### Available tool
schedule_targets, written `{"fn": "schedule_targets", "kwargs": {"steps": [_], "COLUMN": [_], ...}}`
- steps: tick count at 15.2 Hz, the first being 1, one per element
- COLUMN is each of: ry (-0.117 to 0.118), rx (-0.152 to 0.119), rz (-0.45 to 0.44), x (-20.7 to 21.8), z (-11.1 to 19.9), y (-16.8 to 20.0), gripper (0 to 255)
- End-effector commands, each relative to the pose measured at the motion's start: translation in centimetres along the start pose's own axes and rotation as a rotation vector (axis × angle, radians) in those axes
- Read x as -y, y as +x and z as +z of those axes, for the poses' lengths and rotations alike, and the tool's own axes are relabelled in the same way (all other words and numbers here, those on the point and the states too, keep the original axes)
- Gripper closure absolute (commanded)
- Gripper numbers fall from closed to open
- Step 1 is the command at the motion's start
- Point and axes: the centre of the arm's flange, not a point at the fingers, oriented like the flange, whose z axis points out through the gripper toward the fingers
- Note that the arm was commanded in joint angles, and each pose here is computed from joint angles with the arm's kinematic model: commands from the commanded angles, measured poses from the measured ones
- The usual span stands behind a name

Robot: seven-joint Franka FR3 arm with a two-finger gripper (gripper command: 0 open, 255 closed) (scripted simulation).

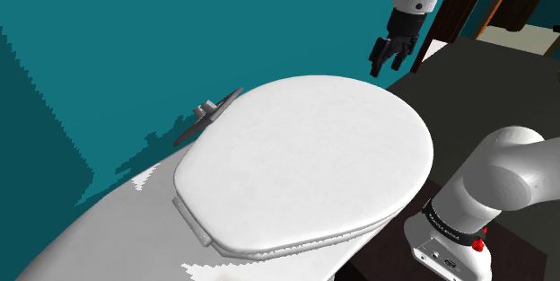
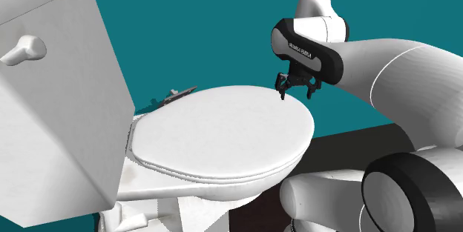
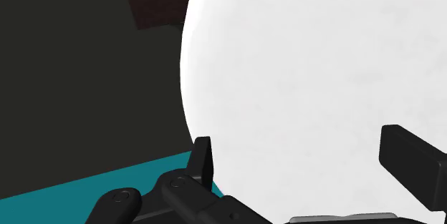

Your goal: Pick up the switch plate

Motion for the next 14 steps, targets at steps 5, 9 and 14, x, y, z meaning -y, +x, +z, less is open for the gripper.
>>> {"fn": "schedule_targets", "kwargs": {"steps": [5,9,14], "ry": [-0.004,-0.007,-0.012], "rx": [0.000,-0.001,-0.001], "rz": [0.041,0.082,0.134], "x": [5.3,10.7,17.3], "z": [-0.2,-0.3,-0.5], "y": [0.1,0.3,1.0], "gripper": [0,0,0]}}
